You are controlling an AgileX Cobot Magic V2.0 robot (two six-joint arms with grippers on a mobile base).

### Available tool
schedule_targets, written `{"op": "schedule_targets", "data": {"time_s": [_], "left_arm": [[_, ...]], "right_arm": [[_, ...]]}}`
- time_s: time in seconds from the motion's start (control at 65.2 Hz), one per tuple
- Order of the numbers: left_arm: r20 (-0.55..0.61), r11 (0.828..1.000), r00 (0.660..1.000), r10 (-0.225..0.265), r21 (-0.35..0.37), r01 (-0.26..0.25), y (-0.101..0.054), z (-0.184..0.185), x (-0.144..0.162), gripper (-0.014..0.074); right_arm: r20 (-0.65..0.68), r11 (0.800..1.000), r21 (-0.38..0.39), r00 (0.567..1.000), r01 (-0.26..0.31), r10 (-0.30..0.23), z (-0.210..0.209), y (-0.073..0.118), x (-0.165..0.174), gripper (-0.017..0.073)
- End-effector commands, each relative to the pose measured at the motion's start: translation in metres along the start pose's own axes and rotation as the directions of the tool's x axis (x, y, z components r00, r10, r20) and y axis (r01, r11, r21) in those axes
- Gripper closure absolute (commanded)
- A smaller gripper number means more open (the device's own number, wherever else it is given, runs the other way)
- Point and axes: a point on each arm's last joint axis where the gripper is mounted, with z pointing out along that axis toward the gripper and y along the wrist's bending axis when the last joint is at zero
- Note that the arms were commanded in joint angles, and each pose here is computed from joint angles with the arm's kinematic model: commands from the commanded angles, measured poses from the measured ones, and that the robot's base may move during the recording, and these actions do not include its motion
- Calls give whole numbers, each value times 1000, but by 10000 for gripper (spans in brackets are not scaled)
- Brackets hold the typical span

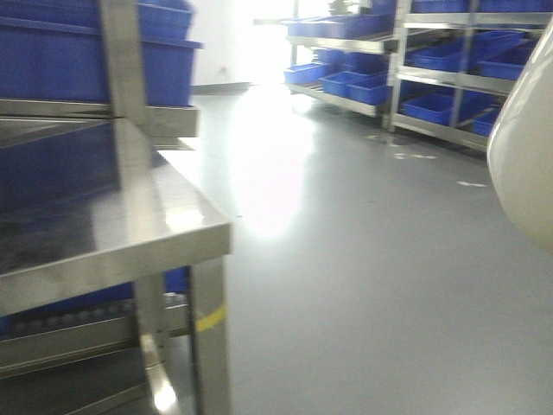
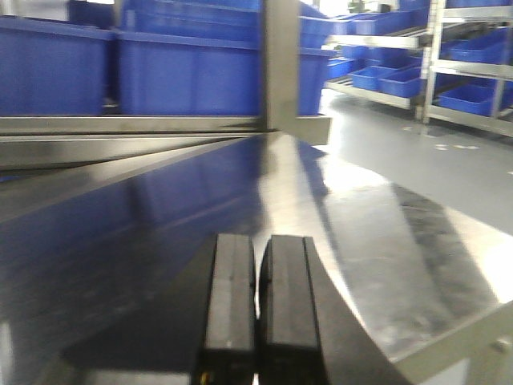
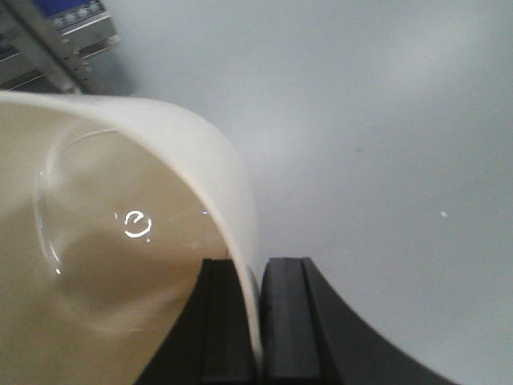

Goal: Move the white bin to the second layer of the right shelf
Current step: 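Drive the base away from the table holding the bin in the right gripper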

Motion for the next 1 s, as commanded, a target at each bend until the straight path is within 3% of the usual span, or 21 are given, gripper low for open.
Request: {"op": "schedule_targets", "data": {"time_s": [0.0, 0.982], "left_arm": [[60, 1000, 998, -8, -7, 9, 0, 0, 4, 509], [60, 1000, 998, -8, -7, 9, 0, 0, 4, 509]], "right_arm": [[108, 1000, -12, 994, -1, 2, -9, 2, -13, 506], [108, 1000, -12, 994, -1, 2, -9, 2, -13, 506]]}}
